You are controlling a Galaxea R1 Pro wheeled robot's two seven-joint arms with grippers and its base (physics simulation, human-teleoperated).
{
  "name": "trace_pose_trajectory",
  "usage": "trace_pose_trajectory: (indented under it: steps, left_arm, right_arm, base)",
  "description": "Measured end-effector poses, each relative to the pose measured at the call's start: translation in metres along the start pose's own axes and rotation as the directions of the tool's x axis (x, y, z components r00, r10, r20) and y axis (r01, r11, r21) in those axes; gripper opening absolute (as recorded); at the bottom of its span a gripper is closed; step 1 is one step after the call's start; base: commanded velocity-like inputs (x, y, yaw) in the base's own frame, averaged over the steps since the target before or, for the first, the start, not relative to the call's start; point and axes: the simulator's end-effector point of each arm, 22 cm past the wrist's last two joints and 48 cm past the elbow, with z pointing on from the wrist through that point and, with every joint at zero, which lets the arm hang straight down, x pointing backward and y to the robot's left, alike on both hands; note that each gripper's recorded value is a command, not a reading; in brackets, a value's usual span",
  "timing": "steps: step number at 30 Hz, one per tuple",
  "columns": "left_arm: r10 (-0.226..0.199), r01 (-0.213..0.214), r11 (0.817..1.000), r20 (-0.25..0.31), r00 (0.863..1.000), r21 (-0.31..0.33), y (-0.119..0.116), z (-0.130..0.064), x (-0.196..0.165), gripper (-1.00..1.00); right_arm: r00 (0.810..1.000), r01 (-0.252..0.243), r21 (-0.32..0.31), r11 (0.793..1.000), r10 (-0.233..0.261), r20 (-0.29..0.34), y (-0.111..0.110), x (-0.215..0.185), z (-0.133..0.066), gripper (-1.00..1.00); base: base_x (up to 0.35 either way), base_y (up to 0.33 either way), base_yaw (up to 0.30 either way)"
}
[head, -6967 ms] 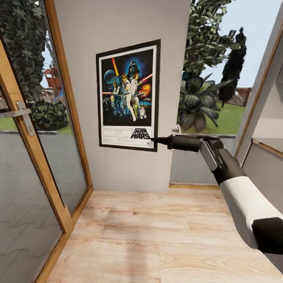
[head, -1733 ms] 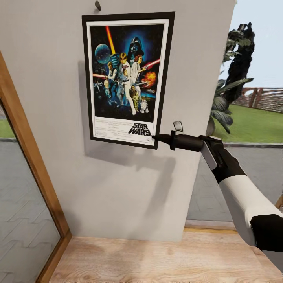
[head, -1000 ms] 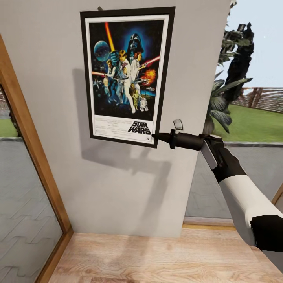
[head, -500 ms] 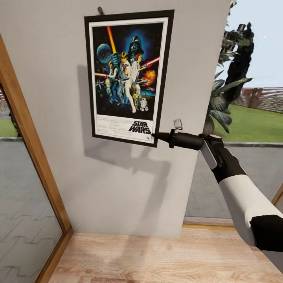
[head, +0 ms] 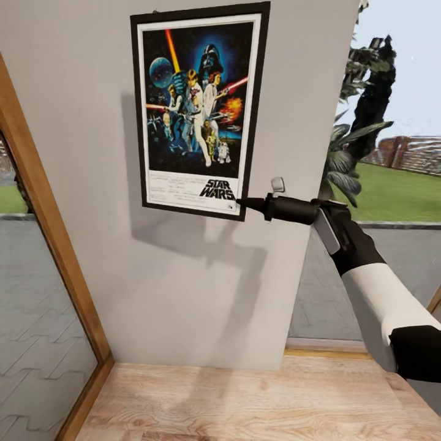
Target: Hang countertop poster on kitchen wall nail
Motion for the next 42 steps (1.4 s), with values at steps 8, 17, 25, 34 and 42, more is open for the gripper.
trace_pose_trajectory:
  steps: [8,17,25,34,42]
  left_arm:
    - [0.0,0.0,1.0,0.0,1.0,0.0,0.0,0.0,0.0,1.0]
    - [0.001,-0.001,1.0,0.004,1.0,0.001,0.0,0.0,-0.002,1.0]
    - [0.001,-0.001,1.0,0.014,1.0,0.003,-0.001,0.0,-0.005,1.0]
    - [0.001,-0.001,1.0,0.017,1.0,0.002,-0.001,0.0,-0.006,1.0]
    - [0.001,-0.001,1.0,0.017,1.0,0.002,-0.002,-0.005,-0.013,1.0]
  right_arm:
    - [1.0,0.016,-0.011,1.0,-0.016,0.003,0.004,-0.017,0.007,-1.0]
    - [0.999,0.035,0.007,0.999,-0.035,0.016,0.005,-0.035,0.023,-1.0]
    - [0.999,0.045,0.006,0.999,-0.045,0.018,0.01,-0.04,0.023,-1.0]
    - [0.999,0.047,0.005,0.999,-0.047,0.018,0.011,-0.042,0.023,-1.0]
    - [0.999,0.047,0.005,0.999,-0.047,0.018,0.012,-0.05,0.024,-1.0]
  base:
    - [0.0,0.0,0.0]
    - [0.0,0.0,0.0]
    - [0.0,0.0,0.0]
    - [0.0,0.0,0.0]
    - [0.0,0.0,0.0]
